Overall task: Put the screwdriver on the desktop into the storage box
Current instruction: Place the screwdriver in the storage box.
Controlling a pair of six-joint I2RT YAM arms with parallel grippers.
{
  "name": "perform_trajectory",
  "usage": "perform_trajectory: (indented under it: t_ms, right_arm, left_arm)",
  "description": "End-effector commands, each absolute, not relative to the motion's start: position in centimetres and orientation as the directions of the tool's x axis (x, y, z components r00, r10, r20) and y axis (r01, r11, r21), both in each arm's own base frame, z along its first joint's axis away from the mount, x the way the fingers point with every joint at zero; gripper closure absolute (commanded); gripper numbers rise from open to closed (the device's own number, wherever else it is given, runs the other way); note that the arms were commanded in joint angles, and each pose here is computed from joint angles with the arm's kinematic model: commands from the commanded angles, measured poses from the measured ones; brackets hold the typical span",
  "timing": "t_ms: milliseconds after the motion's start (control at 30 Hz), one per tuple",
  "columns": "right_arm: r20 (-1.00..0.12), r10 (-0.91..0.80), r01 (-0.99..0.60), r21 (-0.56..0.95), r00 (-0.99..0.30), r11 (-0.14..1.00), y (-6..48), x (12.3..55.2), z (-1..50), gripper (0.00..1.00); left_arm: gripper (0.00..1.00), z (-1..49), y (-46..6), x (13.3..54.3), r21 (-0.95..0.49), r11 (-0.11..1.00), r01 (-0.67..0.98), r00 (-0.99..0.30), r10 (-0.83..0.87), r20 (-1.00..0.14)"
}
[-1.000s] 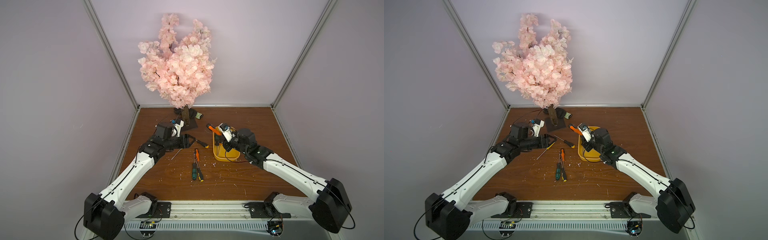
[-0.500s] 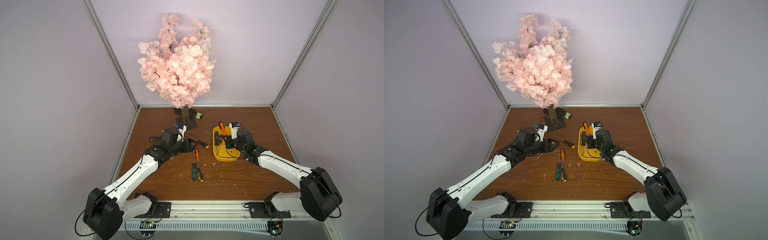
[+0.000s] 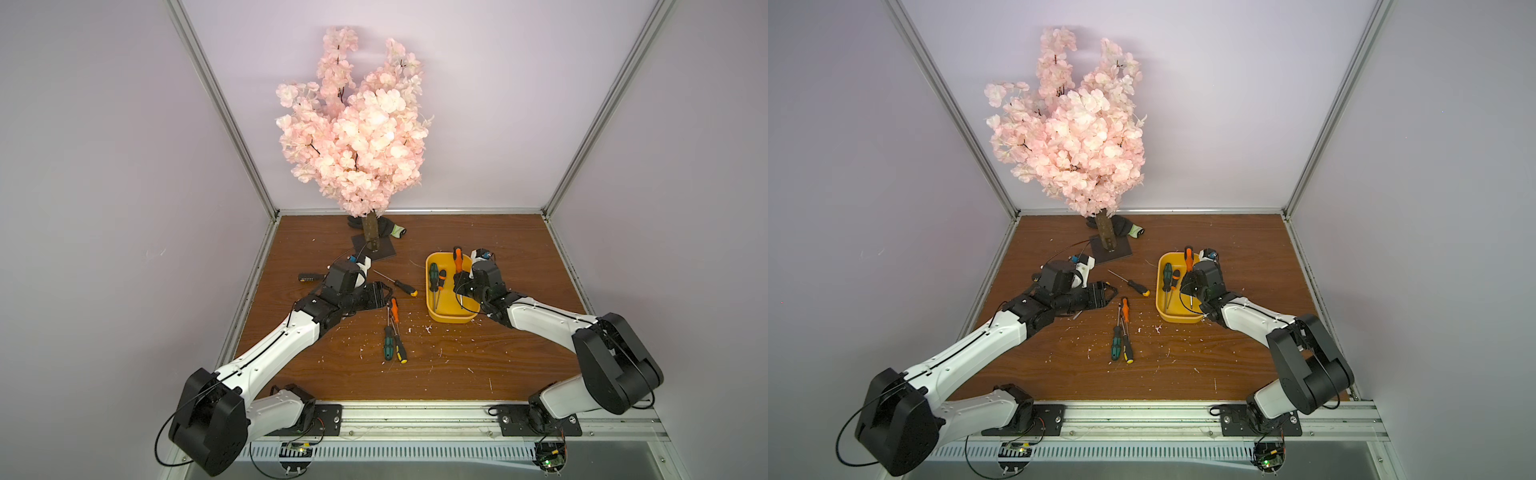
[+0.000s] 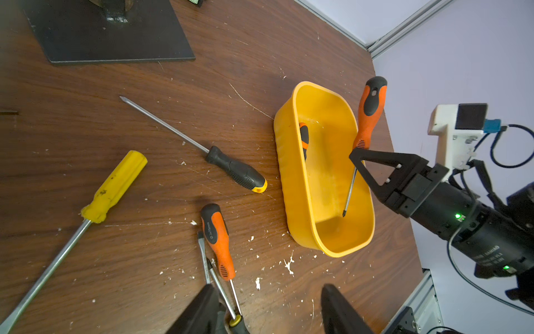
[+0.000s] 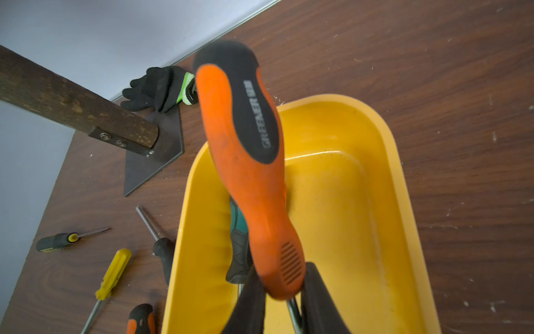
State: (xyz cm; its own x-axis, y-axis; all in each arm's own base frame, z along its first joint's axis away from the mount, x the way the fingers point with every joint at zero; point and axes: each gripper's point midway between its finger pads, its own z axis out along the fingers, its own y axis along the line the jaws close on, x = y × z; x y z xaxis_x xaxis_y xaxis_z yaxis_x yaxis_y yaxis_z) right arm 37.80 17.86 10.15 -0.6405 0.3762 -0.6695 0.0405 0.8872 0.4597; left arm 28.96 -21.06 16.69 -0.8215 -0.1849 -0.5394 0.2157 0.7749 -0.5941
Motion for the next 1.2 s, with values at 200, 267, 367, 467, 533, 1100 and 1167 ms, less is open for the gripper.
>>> perform_trajectory:
  t_ms: [200,267,367,467,533,1100,1167]
  right_arm:
    - [-0.606,0.484,0.096,0.558,-0.631,0.824,19.1,39.7,10.1,1.0]
    - [-0.592,0.492,0.11,0.563,-0.638,0.819,19.2,39.8,9.7,1.0]
    - [-0.569,0.493,0.118,0.569,-0.659,0.814,19.6,40.0,9.0,1.0]
    - [-0.538,0.495,0.125,0.581,-0.682,0.804,19.9,40.0,8.4,1.0]
    - [-0.523,0.497,0.13,0.588,-0.692,0.799,20.2,40.0,8.1,0.99]
    - [-0.453,0.496,0.165,0.593,-0.741,0.788,20.7,39.5,6.4,0.75]
    - [-0.45,0.49,0.157,0.597,-0.747,0.787,20.9,39.5,6.4,0.7]
  left_arm:
    - [0.4,15.4,-21.2,29.0,-0.581,0.787,0.208,-0.828,-0.174,-0.533]
    - [0.4,15.1,-21.2,29.1,-0.577,0.791,0.203,-0.831,-0.173,-0.529]
    - [0.4,14.8,-21.2,29.1,-0.572,0.795,0.202,-0.835,-0.166,-0.525]
    - [0.4,14.4,-21.1,29.1,-0.569,0.799,0.196,-0.84,-0.163,-0.518]
    - [0.4,14.2,-21.2,29.1,-0.567,0.8,0.194,-0.842,-0.161,-0.515]
    - [0.4,12.8,-21.3,28.9,-0.559,0.809,0.18,-0.864,-0.141,-0.483]
    - [0.4,12.7,-21.2,28.9,-0.557,0.811,0.18,-0.866,-0.138,-0.48]
